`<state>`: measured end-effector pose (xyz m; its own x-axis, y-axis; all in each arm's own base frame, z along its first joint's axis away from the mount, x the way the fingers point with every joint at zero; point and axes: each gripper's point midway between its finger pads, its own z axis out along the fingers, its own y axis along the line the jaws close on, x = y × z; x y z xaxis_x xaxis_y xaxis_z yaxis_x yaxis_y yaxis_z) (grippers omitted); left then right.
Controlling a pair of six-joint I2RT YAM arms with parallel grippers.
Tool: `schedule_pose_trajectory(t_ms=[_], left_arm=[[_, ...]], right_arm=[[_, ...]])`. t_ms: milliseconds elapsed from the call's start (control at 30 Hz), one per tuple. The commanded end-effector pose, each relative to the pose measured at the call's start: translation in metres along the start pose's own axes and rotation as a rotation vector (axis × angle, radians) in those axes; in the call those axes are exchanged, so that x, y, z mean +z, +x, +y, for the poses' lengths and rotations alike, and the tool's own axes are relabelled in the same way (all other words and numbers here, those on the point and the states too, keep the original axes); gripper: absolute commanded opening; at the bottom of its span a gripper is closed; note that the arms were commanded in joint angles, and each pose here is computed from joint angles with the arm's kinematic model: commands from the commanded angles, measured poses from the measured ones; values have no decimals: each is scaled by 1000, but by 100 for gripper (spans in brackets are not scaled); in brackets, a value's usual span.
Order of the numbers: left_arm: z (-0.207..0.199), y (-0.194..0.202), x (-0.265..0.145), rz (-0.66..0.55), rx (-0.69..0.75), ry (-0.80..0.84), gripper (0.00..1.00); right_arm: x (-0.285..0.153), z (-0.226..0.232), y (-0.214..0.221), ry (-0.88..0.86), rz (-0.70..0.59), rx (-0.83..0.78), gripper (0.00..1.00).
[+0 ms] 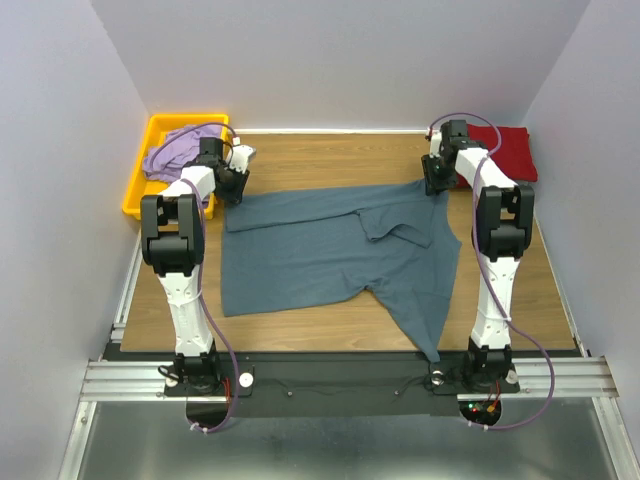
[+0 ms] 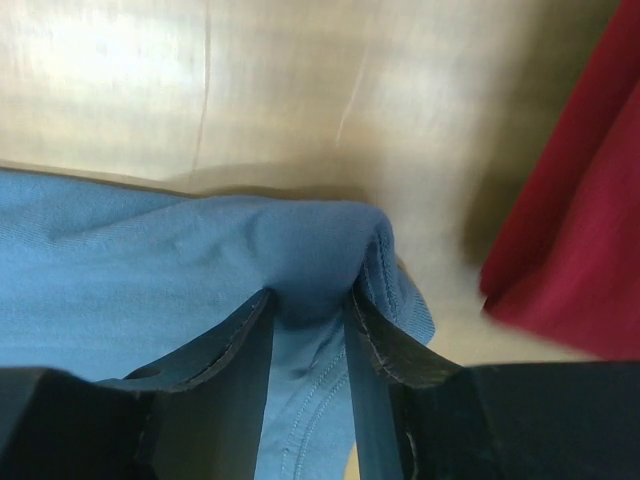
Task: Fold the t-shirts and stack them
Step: Fold the tshirt
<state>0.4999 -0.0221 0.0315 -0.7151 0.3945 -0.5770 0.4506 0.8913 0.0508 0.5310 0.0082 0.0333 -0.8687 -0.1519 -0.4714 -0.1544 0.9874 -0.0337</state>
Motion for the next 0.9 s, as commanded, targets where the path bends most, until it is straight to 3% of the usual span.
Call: schedule_pose_trajectory(t_ms=[0, 133, 333, 400, 567, 633, 733, 833, 867], left_arm=[[19, -9, 9, 18, -26, -33, 37], [20, -39, 1, -47, -6, 1, 38], [-24, -77, -53, -223, 82, 172, 45], [-61, -102, -81, -316, 166, 244, 47], [-139, -114, -118, -459, 359, 375, 50], [-166, -113, -116, -481, 433, 426, 50], [-239, -112, -111, -501, 576, 559, 49], [-287, -112, -99, -514, 687, 579, 49], [-285, -113, -93, -511, 695, 559, 49]], right_arm=[[30, -18, -1, 57, 15, -14, 41], [13, -4, -23, -23, -39, -22, 47], [-74, 46, -35, -270, -150, -84, 56], [-101, 62, -29, -354, -178, -125, 56], [-116, 76, 4, -413, -136, -220, 51], [-113, 76, 22, -423, -87, -244, 49], [-111, 75, 52, -439, -18, -317, 47], [-105, 69, 72, -416, 24, -368, 49], [-103, 69, 74, -419, 30, -375, 49]])
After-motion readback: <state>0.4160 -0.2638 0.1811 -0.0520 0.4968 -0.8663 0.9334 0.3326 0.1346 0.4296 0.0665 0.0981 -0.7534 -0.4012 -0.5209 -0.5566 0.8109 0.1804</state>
